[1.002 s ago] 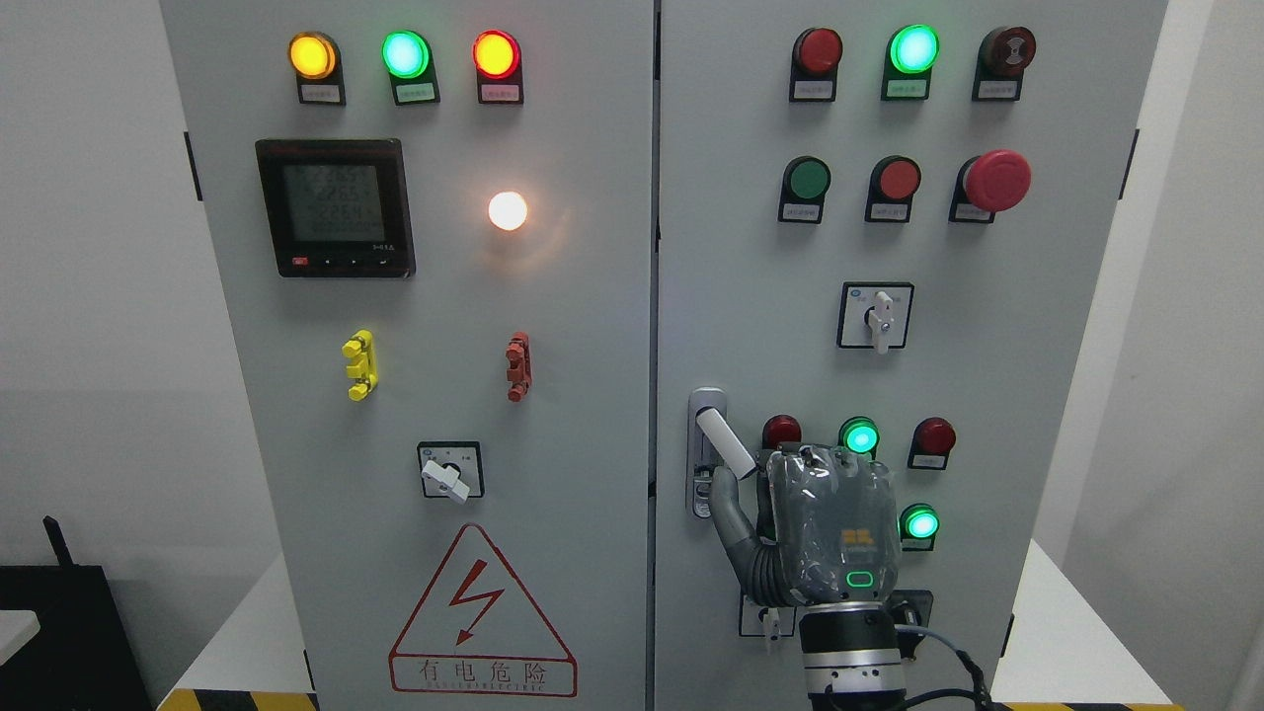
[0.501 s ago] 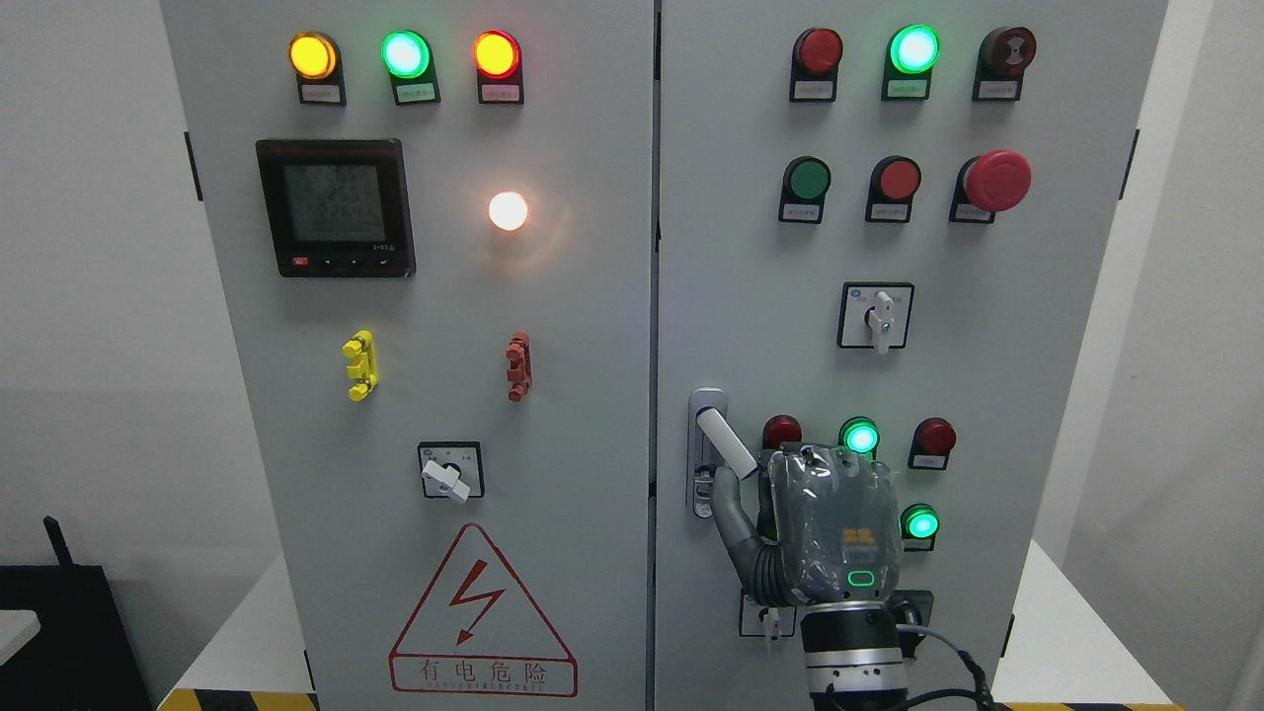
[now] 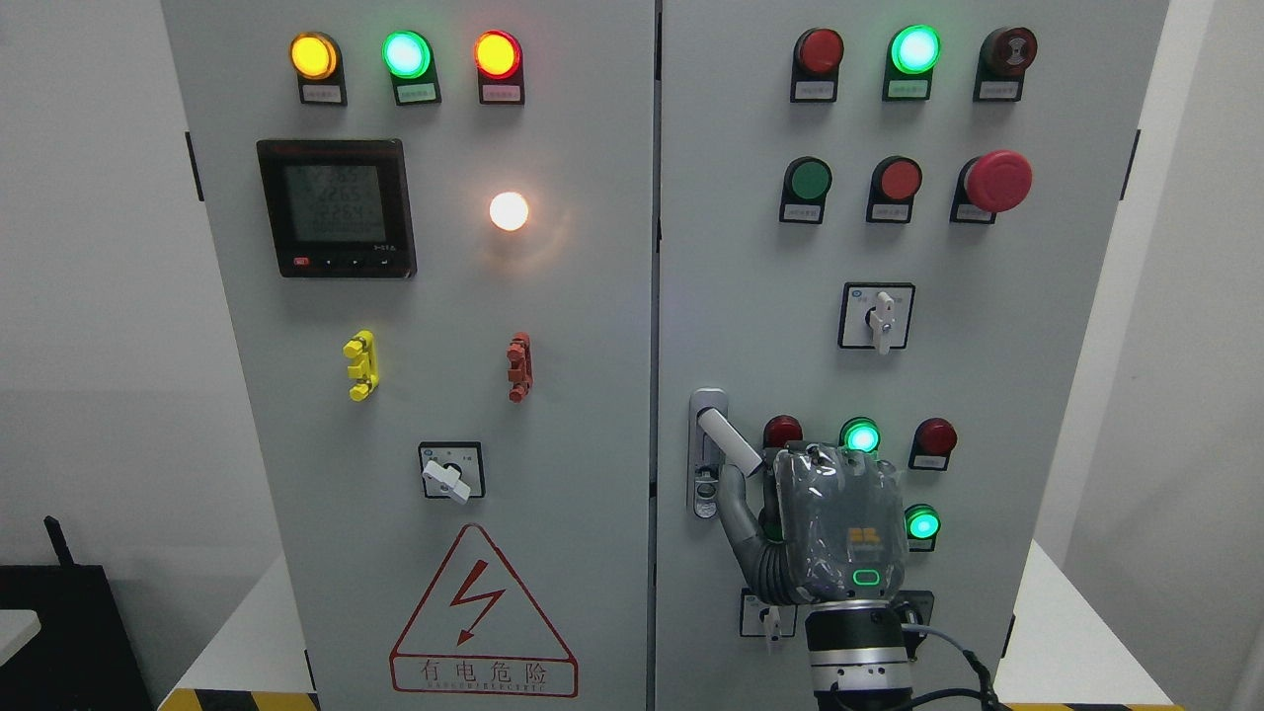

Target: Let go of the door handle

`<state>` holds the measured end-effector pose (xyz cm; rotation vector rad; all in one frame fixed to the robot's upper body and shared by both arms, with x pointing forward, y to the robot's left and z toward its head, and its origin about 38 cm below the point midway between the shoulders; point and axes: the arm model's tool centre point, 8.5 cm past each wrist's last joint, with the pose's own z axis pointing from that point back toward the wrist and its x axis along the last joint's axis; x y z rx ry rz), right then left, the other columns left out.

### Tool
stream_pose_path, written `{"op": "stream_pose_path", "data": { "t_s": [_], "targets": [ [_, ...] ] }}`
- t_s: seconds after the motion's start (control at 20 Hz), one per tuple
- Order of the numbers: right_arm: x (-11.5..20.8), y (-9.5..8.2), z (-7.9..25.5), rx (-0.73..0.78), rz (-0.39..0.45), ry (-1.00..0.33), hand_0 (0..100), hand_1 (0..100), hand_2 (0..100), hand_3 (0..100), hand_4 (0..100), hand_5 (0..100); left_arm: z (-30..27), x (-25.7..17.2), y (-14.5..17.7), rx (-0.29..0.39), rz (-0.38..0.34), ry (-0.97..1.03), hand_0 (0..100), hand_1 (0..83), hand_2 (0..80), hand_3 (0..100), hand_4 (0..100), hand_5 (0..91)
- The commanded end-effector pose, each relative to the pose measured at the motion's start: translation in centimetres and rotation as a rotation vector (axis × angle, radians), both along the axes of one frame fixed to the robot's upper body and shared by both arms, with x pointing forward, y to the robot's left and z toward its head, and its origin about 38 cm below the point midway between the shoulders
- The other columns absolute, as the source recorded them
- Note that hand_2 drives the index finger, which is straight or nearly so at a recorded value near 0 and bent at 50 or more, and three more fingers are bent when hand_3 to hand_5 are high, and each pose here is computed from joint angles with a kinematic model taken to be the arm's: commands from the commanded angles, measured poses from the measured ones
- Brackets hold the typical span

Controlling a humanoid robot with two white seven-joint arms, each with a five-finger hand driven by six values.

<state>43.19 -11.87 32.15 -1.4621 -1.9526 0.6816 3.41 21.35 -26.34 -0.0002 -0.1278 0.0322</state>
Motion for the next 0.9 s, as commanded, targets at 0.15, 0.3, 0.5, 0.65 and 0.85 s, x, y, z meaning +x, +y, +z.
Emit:
{"op": "stream_pose_path", "data": {
  "t_s": [0.15, 0.3, 0.5, 0.65, 0.85],
  "targets": [
    [0.04, -0.46, 0.16, 0.003, -0.012, -0.005, 65, 44, 100, 100, 100, 98, 0.01, 0.33, -0.01, 0.002, -0.027, -0.010, 12, 38.9, 0.0, 0, 0, 0.0],
    [0.06, -0.57, 0.17, 0.006, -0.014, -0.004, 65, 44, 100, 100, 100, 98, 0.01, 0.33, -0.01, 0.002, -0.027, -0.010, 12, 38.9, 0.0, 0, 0, 0.0],
    [0.07, -0.62, 0.17, 0.005, -0.016, -0.005, 65, 44, 100, 100, 100, 98, 0.01, 0.33, -0.01, 0.002, -0.027, -0.010, 12, 38.9, 0.0, 0, 0, 0.0],
    [0.10, -0.65, 0.21, 0.005, -0.015, -0.004, 65, 44, 100, 100, 100, 98, 0.01, 0.33, -0.01, 0.002, -0.027, -0.010, 12, 38.9, 0.0, 0, 0, 0.0],
    [0.11, -0.64, 0.35, 0.004, -0.016, -0.008, 66, 44, 100, 100, 100, 98, 0.01, 0.33, -0.01, 0.002, -0.027, -0.010, 12, 38.9, 0.0, 0, 0, 0.0]
  ]
}}
